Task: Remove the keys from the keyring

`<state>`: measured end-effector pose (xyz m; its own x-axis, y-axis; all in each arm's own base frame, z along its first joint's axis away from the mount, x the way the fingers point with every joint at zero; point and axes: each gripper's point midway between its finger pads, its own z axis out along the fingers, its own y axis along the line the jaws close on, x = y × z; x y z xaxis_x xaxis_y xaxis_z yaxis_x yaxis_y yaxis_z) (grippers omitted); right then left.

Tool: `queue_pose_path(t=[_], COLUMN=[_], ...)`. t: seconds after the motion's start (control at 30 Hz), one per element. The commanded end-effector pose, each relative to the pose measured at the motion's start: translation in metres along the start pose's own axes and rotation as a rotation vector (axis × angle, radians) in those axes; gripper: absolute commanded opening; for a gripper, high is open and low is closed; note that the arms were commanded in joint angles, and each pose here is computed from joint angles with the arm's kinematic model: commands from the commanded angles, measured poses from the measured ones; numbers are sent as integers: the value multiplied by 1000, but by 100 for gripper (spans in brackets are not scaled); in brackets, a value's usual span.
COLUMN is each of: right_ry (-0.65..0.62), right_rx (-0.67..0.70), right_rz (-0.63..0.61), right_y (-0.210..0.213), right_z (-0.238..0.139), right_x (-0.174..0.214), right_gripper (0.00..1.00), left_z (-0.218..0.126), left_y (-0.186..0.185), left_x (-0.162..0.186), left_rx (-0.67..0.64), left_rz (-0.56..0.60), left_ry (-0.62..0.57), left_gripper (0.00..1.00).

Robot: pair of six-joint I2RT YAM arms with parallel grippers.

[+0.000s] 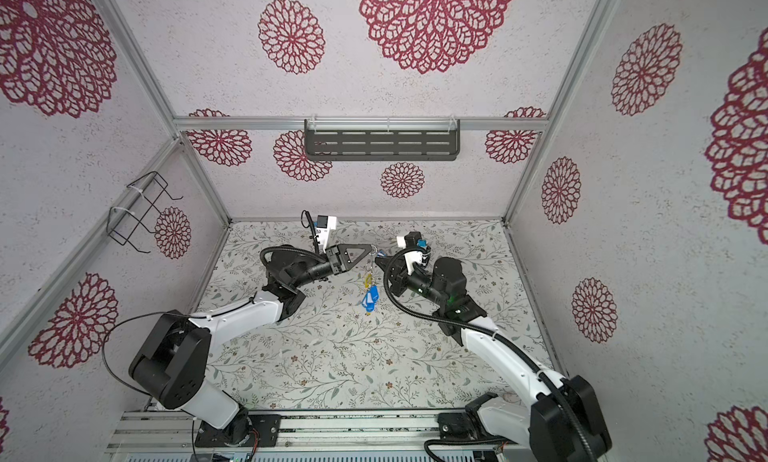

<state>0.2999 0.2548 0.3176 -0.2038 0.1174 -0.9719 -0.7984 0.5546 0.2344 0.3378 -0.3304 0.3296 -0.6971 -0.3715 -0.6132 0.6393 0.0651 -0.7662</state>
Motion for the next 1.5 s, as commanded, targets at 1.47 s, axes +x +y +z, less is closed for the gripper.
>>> queue_pose_path(t=[1.47], right_ry=[320], right_rx=[-4], right_rz=[-202], right_y=[17], right_z=[68], right_x=[-46], right_gripper=[0], left_z=[8], left_y=[7], left_x=[43], left_rx=[-124], left_rz=[122], left_ry=[295], left_gripper=[0])
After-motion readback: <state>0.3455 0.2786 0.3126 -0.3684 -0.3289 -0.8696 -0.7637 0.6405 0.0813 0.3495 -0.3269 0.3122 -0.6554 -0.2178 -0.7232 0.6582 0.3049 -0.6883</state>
